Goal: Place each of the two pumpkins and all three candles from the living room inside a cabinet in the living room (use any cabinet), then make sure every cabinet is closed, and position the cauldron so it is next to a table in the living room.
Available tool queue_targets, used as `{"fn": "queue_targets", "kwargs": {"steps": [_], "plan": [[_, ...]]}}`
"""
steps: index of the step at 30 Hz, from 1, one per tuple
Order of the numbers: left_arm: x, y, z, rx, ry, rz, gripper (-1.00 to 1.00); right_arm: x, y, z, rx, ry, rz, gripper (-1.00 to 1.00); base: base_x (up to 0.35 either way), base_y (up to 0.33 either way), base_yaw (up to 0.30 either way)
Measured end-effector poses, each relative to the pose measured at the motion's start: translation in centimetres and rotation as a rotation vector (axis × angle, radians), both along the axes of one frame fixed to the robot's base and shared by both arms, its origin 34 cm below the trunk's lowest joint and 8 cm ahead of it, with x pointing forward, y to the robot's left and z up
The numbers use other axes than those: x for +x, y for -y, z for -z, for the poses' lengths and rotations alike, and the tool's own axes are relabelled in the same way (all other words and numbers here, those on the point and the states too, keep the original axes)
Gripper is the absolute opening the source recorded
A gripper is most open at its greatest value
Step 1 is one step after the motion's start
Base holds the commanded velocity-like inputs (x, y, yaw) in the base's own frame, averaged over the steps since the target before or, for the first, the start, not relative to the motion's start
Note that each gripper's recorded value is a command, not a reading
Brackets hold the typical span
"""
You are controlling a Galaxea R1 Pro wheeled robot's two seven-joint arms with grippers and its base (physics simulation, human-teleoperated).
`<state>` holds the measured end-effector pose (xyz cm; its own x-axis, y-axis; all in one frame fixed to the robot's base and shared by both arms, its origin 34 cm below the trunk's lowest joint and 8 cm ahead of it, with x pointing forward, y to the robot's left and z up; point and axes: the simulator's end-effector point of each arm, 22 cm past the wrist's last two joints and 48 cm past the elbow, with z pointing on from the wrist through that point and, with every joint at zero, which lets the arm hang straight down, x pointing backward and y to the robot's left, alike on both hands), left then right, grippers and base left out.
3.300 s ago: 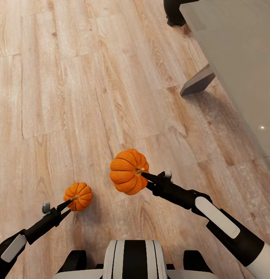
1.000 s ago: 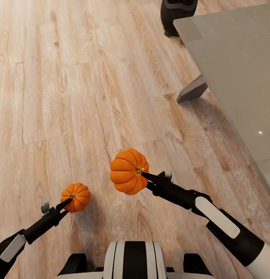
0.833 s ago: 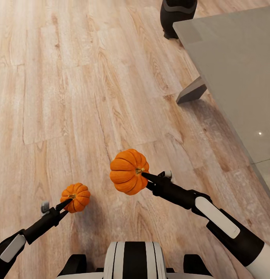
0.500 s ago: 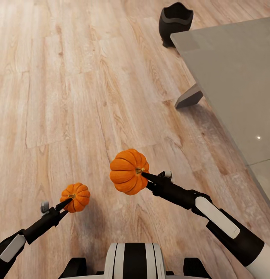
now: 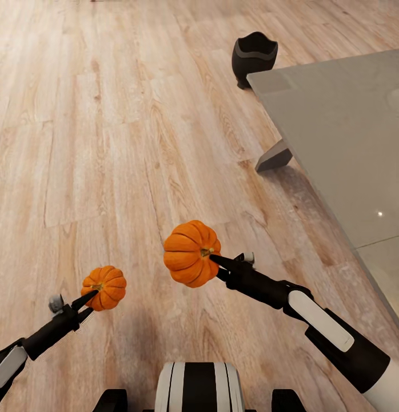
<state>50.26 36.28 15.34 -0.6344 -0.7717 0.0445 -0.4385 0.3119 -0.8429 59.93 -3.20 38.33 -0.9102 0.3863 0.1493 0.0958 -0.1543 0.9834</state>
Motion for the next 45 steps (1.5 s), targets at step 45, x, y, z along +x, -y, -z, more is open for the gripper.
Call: {"fn": "queue_targets", "kwargs": {"steps": [45], "plan": [[4.2, 0.3, -10.1, -0.177, 0.211, 0.007, -1.0, 1.1, 2.3, 2.7, -0.192, -0.035, 0.045, -1.0, 0.0, 0.052, 0.0]]}}
